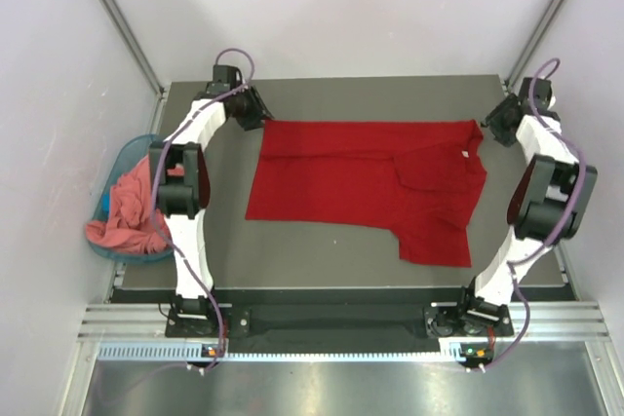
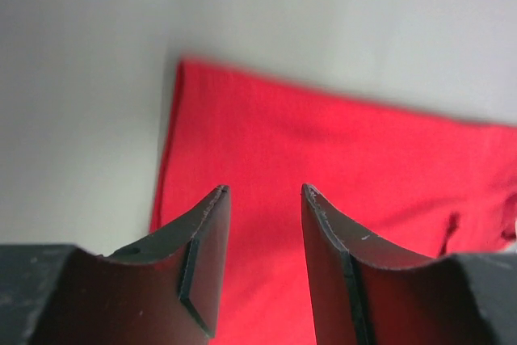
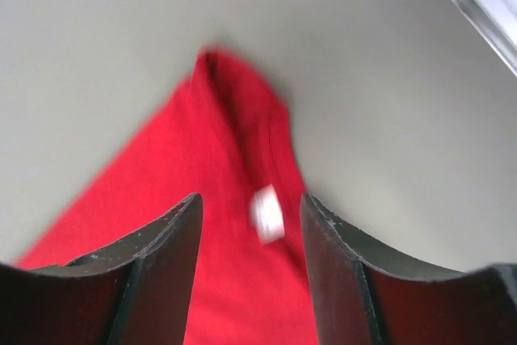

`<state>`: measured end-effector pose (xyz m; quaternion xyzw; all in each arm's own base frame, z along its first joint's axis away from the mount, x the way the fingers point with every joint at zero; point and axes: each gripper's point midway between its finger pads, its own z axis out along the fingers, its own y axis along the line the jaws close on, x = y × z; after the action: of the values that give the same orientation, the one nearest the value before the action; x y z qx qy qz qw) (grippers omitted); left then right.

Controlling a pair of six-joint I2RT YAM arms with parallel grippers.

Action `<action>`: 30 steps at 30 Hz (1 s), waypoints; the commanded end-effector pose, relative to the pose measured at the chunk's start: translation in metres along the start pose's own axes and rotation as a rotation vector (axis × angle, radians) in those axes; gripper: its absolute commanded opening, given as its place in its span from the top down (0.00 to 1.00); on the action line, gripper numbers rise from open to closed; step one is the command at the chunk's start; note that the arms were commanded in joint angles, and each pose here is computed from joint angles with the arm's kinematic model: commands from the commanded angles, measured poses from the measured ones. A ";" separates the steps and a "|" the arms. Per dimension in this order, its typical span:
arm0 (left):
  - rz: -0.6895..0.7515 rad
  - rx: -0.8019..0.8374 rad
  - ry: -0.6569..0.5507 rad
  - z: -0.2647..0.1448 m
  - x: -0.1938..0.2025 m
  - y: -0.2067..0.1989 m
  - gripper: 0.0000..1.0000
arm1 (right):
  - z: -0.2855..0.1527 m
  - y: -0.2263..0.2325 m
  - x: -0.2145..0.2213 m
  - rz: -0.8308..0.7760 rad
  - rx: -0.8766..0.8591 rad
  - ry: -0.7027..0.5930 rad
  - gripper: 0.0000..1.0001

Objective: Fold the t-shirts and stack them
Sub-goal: Fold the tshirt

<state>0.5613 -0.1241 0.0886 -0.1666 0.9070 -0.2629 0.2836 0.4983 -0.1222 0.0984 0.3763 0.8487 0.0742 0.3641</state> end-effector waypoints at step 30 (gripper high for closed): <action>0.133 0.135 0.094 -0.176 0.167 -0.018 0.57 | -0.217 -0.134 0.251 0.270 0.600 0.159 0.47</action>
<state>0.3225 -0.1440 0.1330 -0.0901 0.9214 -0.3014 0.2283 0.1697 0.0212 0.0535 0.5195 0.8427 -0.0412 0.1352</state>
